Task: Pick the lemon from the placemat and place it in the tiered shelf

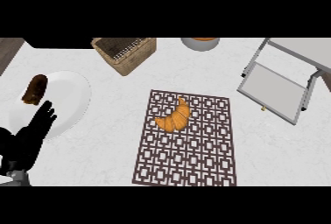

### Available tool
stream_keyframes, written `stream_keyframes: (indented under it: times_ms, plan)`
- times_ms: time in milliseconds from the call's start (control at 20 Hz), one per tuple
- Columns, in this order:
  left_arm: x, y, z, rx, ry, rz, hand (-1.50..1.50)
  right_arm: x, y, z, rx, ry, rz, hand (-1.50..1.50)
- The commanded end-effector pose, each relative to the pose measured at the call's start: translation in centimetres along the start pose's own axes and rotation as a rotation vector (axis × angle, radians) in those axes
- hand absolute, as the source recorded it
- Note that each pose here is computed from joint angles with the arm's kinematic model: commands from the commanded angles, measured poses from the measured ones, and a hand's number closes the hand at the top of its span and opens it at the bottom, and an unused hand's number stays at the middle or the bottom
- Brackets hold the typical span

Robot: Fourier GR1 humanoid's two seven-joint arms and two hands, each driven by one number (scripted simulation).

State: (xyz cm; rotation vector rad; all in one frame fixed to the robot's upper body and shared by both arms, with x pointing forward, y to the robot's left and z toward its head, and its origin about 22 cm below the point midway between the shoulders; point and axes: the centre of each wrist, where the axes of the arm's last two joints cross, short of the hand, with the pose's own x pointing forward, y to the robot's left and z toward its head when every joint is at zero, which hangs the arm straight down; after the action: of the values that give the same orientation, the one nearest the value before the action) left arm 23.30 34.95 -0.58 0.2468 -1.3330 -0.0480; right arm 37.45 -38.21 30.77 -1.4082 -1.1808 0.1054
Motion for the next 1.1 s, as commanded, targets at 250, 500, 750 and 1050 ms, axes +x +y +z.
stream_keyframes:
  times_ms: [250, 500, 750, 1050]
  plan:
    - [0.0, 0.8, 1.2, -0.002, 0.002, 0.001, 0.0, -0.4, -1.3, 0.0, 0.053, 0.065, -0.311, -1.5]
    - [0.7, 0.7, 0.4, 0.013, 0.003, -0.005, 0.0, -0.7, -5.2, 0.4, 0.034, 0.057, -0.45, -1.5]
    - [-0.5, 1.1, 1.1, 0.026, 0.002, 0.001, 0.0, -3.3, -11.9, 1.5, -0.046, 0.016, -0.561, -1.5]
    - [0.0, 1.3, 1.2, 0.054, 0.018, -0.006, 0.0, -7.3, -20.6, 5.2, -0.144, 0.108, -0.512, -1.5]
